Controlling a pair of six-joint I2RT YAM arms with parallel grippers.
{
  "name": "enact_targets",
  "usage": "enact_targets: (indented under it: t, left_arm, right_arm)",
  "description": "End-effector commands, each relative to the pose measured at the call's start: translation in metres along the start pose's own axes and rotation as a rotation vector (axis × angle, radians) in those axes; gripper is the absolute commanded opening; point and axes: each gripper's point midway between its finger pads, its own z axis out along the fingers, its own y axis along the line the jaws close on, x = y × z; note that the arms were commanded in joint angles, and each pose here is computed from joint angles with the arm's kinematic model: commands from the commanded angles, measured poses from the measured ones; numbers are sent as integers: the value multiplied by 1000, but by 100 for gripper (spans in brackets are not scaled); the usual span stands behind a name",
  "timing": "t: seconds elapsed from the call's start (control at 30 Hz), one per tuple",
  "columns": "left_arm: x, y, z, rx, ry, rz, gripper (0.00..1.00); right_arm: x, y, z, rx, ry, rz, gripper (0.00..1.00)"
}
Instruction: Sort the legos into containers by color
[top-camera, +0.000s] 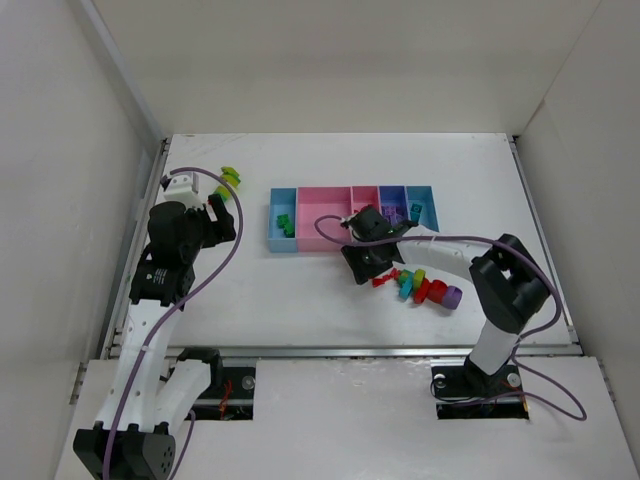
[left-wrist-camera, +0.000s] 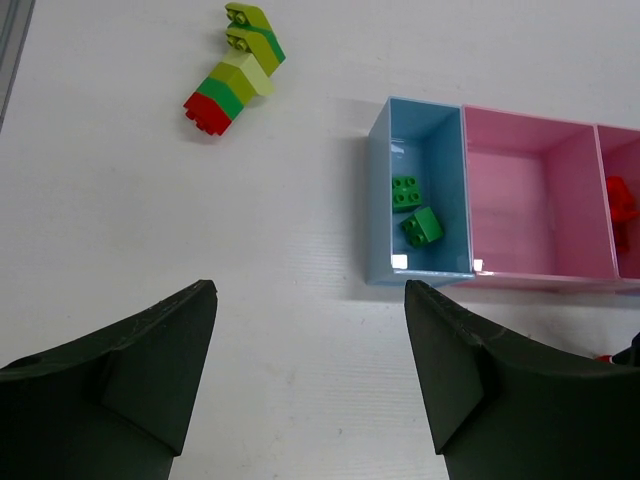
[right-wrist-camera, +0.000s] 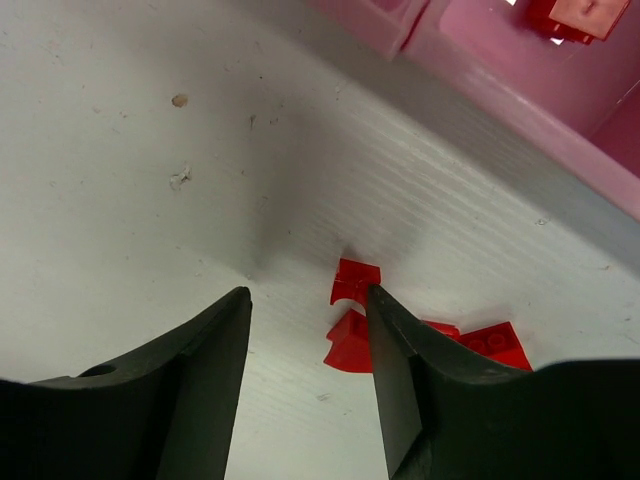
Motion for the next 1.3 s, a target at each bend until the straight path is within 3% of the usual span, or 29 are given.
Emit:
enact_targets:
  t: [0.0, 0.13, 0.3, 0.97, 1.13, 1.2, 1.27]
  left_arm:
    - [-12, -4, -2, 19, -46, -15, 73]
    - [-14, -5, -4, 22, -55, -15, 73]
    - [-14, -5, -4, 22, -55, -15, 73]
    - [-14, -5, -4, 22, -55, -15, 73]
    - [-14, -5, -4, 22, -55, -15, 73]
    - [-14, -5, -4, 22, -55, -15, 73]
    - [-16, -5, -6, 24, -64, -15, 73]
  right_arm:
    - [-3, -2, 9, 8, -18, 14, 55]
    - [1, -4, 18, 21, 2, 14, 53]
    - [-2, -5, 19, 31, -2, 23, 44]
    - [-28, -5, -25, 45, -94, 34, 43]
    - [-15, -14, -13, 107, -23, 96, 43]
    - [-16, -17, -14, 132, -30, 118, 54]
    - [-14, -18, -10, 143, -23, 146, 56]
